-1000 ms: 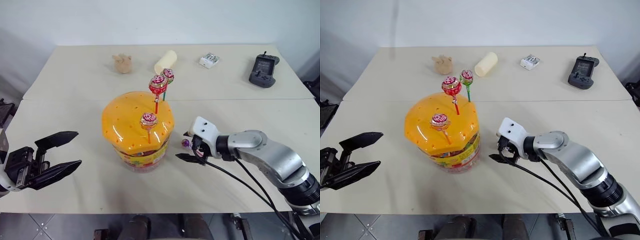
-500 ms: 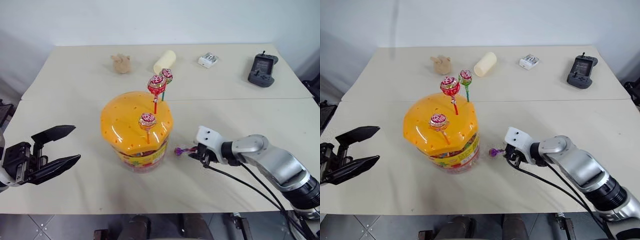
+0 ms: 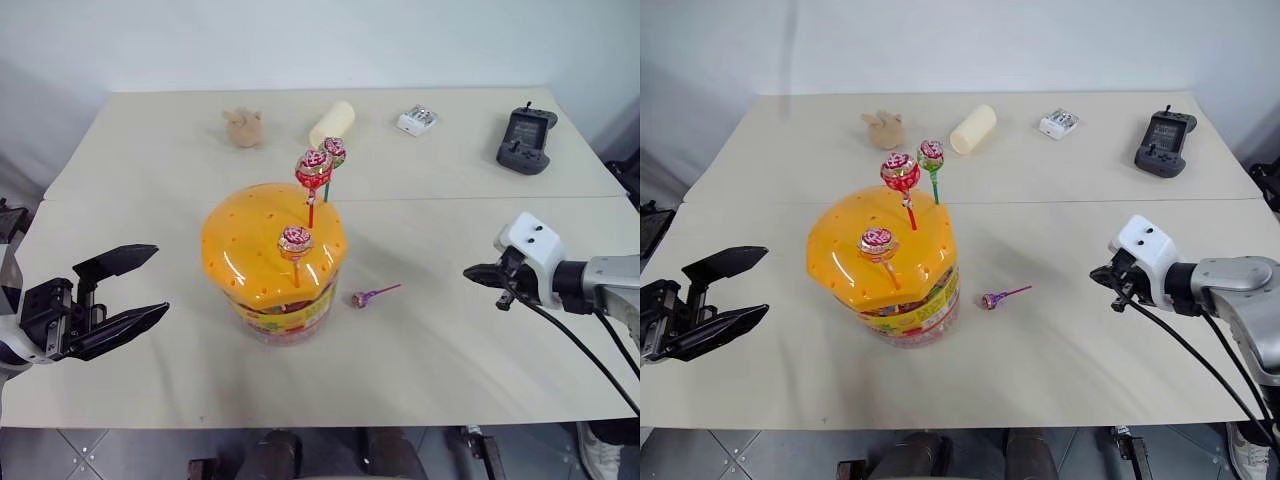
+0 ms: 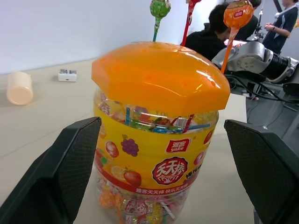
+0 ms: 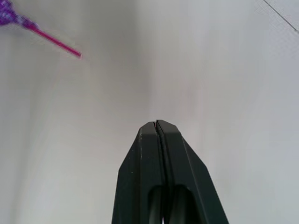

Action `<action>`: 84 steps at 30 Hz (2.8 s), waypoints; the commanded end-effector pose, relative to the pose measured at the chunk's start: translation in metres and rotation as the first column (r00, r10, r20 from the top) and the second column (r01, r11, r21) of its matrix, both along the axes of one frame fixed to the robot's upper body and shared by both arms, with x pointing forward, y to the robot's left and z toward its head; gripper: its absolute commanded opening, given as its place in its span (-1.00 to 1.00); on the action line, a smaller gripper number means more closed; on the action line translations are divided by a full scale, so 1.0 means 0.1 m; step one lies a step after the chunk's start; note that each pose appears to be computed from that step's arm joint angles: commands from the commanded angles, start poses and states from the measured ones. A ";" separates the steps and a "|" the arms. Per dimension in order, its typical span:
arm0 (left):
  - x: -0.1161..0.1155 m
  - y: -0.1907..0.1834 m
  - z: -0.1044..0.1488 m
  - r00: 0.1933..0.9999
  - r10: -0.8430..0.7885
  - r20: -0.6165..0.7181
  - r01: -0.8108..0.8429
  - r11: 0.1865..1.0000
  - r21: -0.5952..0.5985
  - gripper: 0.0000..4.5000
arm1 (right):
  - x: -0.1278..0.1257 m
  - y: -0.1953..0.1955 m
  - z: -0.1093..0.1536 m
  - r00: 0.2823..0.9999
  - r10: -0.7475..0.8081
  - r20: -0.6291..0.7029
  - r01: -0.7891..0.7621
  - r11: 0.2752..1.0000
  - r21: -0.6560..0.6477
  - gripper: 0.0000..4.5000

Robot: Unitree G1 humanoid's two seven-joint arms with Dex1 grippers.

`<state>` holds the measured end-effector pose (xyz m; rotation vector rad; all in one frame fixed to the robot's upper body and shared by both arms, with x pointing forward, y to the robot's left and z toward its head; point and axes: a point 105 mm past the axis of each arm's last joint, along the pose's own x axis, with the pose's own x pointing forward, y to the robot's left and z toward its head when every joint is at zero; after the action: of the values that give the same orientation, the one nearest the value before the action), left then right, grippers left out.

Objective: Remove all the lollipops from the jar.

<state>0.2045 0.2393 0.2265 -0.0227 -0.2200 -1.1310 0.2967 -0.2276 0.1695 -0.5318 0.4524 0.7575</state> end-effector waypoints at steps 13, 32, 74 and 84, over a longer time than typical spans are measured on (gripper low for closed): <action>-0.07 -0.03 0.02 1.000 -0.027 0.004 0.027 0.999 0.024 1.00 | 0.20 1.18 -0.15 0.893 0.449 0.019 -0.446 0.891 -0.084 0.10; -0.21 -0.04 0.00 1.000 -0.027 0.004 0.027 0.998 0.059 1.00 | 0.16 1.16 -0.17 0.850 0.521 -0.080 -0.527 0.842 -0.111 -0.99; 0.07 0.01 0.09 0.999 0.016 0.028 -0.013 0.994 -0.109 1.00 | -0.19 1.33 1.29 0.741 0.451 0.498 -0.667 0.577 0.471 0.51; 0.07 -0.07 0.07 0.999 -0.002 0.040 0.005 0.996 -0.090 1.00 | -0.07 1.87 1.27 0.725 0.527 0.443 -0.689 0.558 0.463 0.51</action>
<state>0.2146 0.2377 0.2292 -0.1163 -0.2856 -1.1081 0.2908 -0.0438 0.2869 -0.1263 -0.2299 1.4420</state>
